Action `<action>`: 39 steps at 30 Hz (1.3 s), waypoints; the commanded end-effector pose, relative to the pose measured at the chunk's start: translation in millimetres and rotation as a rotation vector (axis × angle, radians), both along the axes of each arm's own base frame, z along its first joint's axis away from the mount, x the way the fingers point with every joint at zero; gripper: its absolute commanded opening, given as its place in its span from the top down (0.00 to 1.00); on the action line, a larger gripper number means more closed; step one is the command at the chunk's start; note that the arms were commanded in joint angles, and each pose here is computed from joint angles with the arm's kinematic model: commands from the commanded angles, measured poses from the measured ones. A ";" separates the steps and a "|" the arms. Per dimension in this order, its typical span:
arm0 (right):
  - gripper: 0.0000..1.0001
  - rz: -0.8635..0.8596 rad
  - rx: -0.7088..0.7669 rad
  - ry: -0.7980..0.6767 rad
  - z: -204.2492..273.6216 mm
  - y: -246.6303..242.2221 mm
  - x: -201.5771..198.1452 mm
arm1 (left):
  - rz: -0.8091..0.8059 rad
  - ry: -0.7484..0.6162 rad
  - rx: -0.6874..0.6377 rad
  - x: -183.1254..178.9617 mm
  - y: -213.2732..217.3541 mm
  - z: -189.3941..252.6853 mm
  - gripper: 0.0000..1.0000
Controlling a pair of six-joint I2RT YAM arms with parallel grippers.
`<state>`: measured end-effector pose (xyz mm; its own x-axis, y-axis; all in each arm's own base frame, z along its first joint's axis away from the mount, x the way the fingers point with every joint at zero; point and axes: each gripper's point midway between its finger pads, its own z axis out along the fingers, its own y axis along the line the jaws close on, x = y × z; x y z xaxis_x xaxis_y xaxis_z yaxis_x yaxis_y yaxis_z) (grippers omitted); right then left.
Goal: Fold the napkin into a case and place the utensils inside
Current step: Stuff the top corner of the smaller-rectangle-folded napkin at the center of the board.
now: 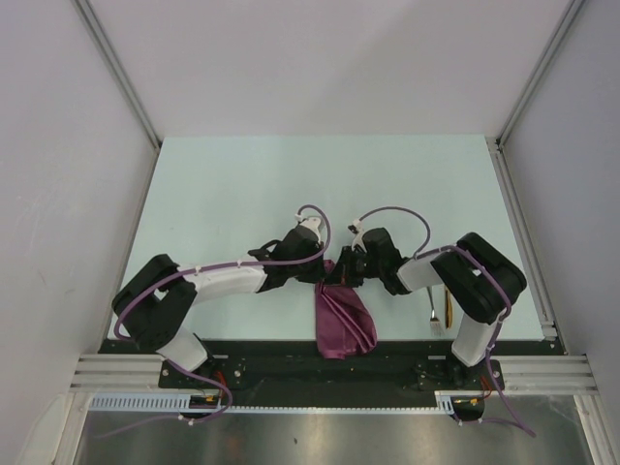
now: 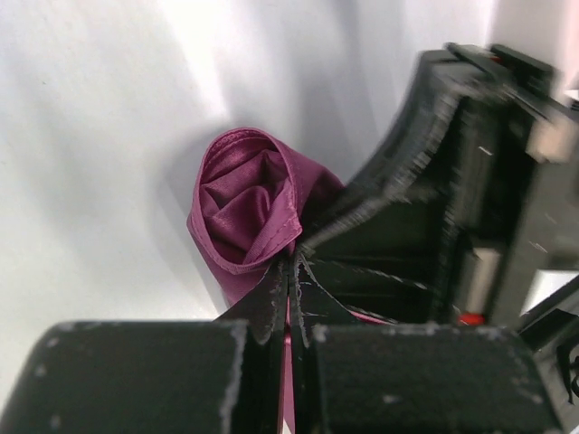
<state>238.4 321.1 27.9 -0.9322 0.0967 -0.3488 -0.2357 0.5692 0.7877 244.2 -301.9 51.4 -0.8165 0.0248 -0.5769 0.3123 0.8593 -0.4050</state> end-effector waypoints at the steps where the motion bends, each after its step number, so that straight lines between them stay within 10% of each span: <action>1: 1.00 -0.127 0.082 0.099 10.1 14.0 24.3 | -0.028 0.009 -0.054 -4.9 -8.5 8.2 1.00; 17: 1.00 -0.546 0.498 0.140 43.2 -4.3 69.1 | -0.021 0.026 -0.060 -5.3 -10.6 0.1 1.00; 35: 1.00 -0.616 0.594 0.144 36.1 2.1 70.1 | -0.024 0.053 0.053 -7.1 4.7 -35.0 1.00; 39: 1.00 -0.623 0.586 0.163 29.2 0.0 70.7 | -0.008 0.002 0.079 2.1 8.5 -22.8 0.80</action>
